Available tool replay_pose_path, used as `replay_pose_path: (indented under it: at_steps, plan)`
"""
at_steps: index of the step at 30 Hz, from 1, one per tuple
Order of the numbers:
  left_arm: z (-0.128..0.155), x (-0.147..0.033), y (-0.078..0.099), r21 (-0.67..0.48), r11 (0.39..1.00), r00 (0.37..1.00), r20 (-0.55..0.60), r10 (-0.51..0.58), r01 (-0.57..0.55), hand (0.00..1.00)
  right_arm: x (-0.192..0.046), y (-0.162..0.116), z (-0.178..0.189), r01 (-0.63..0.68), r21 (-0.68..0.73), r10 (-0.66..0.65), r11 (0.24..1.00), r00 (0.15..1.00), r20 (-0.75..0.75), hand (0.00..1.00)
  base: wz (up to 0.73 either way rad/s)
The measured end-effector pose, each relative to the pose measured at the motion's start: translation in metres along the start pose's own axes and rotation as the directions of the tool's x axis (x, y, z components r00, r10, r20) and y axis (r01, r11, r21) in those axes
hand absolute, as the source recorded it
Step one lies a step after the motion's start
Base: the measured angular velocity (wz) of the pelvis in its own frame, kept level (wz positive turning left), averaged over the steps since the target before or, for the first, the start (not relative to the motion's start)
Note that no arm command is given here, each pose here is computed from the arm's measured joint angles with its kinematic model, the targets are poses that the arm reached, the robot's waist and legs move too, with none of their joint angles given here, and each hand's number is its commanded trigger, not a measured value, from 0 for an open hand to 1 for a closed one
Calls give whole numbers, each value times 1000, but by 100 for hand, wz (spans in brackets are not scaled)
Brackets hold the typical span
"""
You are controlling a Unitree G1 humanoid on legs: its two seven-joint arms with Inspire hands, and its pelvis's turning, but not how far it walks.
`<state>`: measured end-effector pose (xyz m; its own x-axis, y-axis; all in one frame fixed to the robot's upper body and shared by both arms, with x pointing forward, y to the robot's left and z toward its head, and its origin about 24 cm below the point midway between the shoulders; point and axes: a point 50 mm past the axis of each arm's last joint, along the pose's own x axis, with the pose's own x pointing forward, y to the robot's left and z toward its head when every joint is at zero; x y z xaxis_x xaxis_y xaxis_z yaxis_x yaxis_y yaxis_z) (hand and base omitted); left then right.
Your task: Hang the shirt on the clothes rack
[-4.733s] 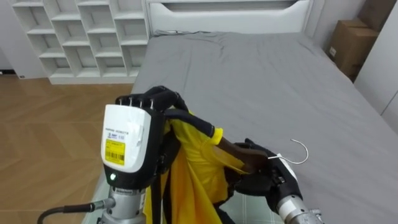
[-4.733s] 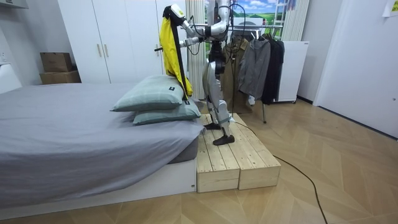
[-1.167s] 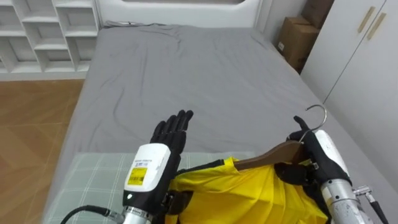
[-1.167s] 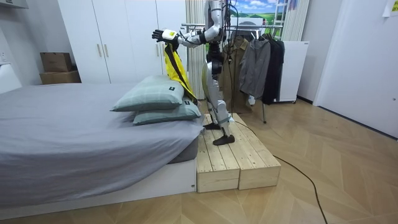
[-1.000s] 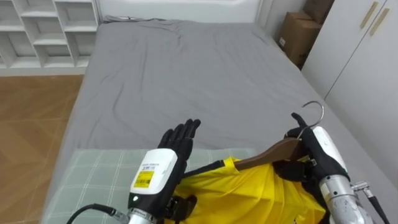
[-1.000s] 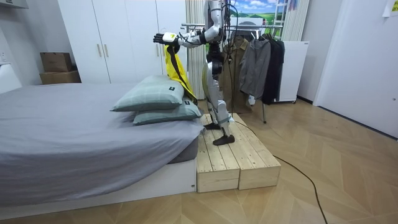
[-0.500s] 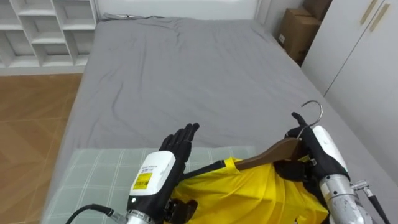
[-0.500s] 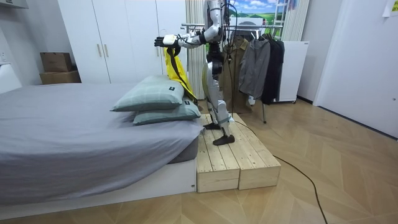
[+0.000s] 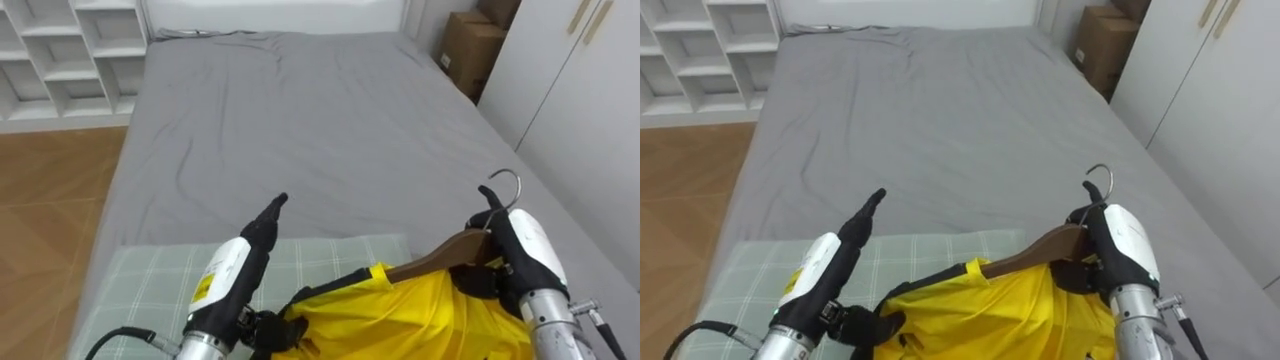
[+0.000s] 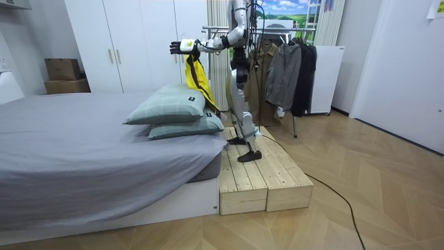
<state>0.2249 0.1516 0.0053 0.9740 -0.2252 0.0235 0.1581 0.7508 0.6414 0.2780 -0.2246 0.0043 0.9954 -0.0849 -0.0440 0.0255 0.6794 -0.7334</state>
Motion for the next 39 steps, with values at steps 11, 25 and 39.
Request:
replay_pose_path:
  at_steps: [11, 25, 39]
  plan:
    - [-12, -13, -2, -30, 998, 996, -65, -61, 59, 0, -15, -13, -29, 107, -12, -108, 994, 989, -103, 100, -5]
    - [-28, -16, 4, -31, 998, 989, -136, -65, 61, 0, -31, 9, -44, 26, -11, -27, 1000, 986, -162, 100, -48]
    - [-25, -8, -3, -174, 984, 986, -154, -68, 40, 0, -11, 32, -15, -76, -32, 73, 997, 995, -64, 100, -71]
